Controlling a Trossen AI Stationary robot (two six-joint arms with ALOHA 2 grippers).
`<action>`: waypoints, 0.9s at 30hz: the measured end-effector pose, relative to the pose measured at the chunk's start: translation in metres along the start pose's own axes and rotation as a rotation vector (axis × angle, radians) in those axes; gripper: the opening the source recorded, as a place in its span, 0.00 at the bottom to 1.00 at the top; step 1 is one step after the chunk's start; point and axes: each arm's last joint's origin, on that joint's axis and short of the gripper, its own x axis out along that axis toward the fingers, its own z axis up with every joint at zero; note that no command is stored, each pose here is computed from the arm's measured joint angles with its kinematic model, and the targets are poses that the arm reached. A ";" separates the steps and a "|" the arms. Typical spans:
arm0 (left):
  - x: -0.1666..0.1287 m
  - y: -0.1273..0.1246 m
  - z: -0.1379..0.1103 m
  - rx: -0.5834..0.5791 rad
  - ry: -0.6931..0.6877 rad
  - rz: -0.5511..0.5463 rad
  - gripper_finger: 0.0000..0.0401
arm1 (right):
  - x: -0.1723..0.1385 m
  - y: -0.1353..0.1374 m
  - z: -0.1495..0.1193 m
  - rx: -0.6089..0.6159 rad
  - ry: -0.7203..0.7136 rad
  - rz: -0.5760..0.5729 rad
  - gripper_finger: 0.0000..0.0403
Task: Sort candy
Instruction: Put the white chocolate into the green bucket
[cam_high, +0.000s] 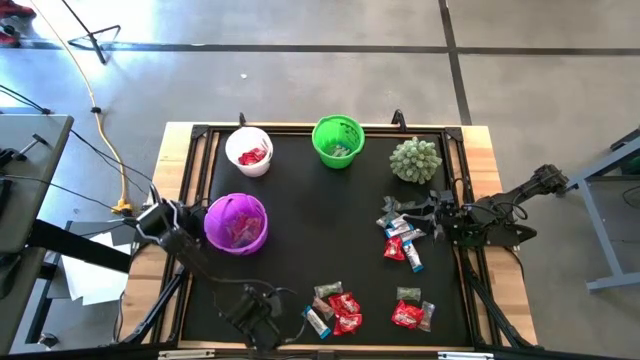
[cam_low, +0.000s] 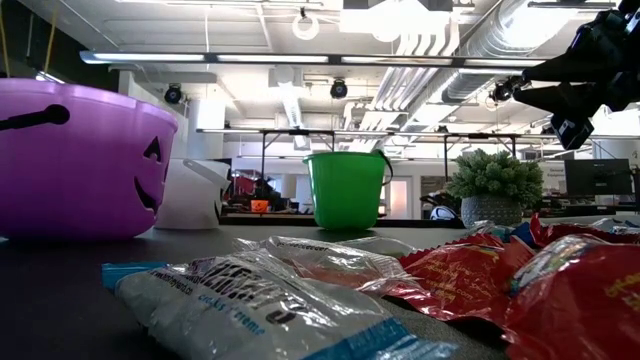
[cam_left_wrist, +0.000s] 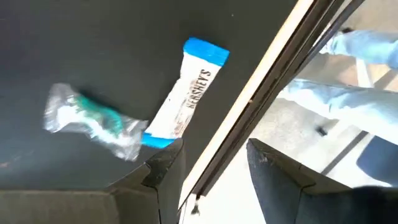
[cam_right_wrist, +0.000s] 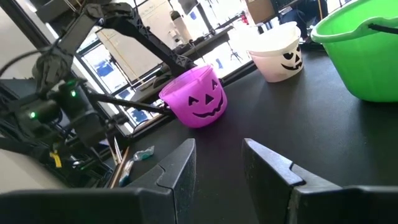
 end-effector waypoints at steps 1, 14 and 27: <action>0.005 -0.001 -0.001 0.005 0.003 0.008 0.40 | 0.000 0.000 0.000 0.000 0.000 0.000 0.31; 0.048 -0.002 0.004 0.093 0.006 0.143 0.40 | 0.000 0.000 0.000 0.000 0.000 0.000 0.31; 0.063 0.000 0.009 0.098 -0.017 0.197 0.40 | 0.000 0.000 0.000 0.000 0.000 0.000 0.31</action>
